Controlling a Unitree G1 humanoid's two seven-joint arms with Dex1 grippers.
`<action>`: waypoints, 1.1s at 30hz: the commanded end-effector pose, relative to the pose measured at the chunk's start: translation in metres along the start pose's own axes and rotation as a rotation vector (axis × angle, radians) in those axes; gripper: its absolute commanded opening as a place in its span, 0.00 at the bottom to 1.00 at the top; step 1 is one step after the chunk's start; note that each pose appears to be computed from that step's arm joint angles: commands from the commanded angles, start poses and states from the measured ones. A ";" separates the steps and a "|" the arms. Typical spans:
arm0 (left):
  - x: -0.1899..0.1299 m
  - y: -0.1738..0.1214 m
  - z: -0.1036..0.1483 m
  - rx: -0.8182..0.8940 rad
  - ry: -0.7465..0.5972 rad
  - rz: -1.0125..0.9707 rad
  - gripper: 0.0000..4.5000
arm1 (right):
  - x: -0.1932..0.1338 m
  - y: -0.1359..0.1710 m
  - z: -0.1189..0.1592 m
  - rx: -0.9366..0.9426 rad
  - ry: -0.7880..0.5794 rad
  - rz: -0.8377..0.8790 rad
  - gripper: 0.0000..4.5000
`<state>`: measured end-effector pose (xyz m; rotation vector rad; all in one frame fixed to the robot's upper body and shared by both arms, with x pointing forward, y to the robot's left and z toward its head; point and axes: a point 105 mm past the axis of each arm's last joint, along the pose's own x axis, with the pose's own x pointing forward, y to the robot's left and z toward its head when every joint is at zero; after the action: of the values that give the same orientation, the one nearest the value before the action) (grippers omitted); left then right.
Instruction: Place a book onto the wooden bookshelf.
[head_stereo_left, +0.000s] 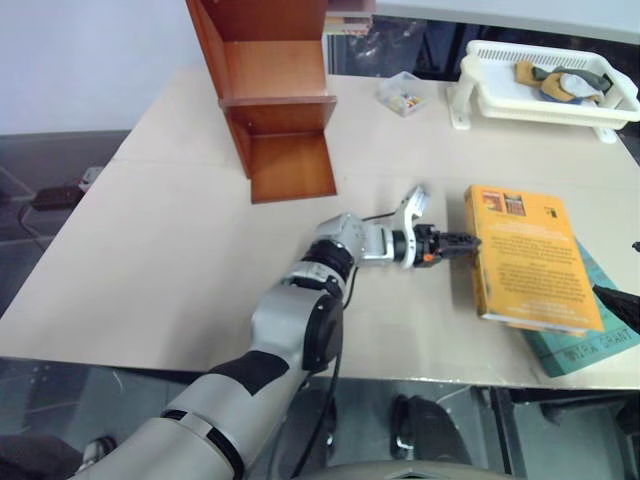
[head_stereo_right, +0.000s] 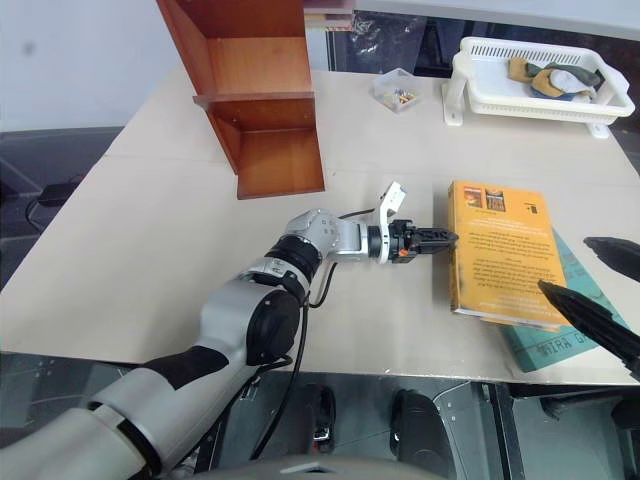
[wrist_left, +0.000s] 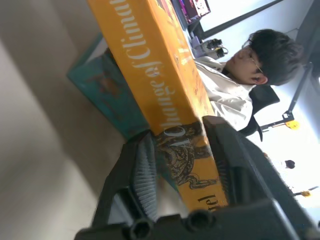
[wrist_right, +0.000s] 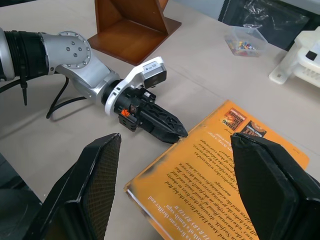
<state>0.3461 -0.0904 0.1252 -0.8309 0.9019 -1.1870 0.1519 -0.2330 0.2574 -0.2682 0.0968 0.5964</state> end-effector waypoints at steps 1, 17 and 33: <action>0.025 -0.035 -0.009 0.052 0.061 -0.107 0.41 | 0.001 0.000 0.006 -0.037 -0.022 -0.010 0.79; 0.030 -0.038 -0.013 0.066 0.076 -0.121 0.66 | 0.004 -0.001 0.001 -0.038 -0.020 -0.016 0.79; 0.028 -0.035 -0.014 0.048 0.075 -0.117 0.18 | 0.003 -0.002 -0.001 -0.036 -0.012 -0.028 0.79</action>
<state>0.3431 -0.0922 0.1267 -0.8206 0.8976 -1.2224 0.1562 -0.2319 0.2532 -0.2905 0.0899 0.5832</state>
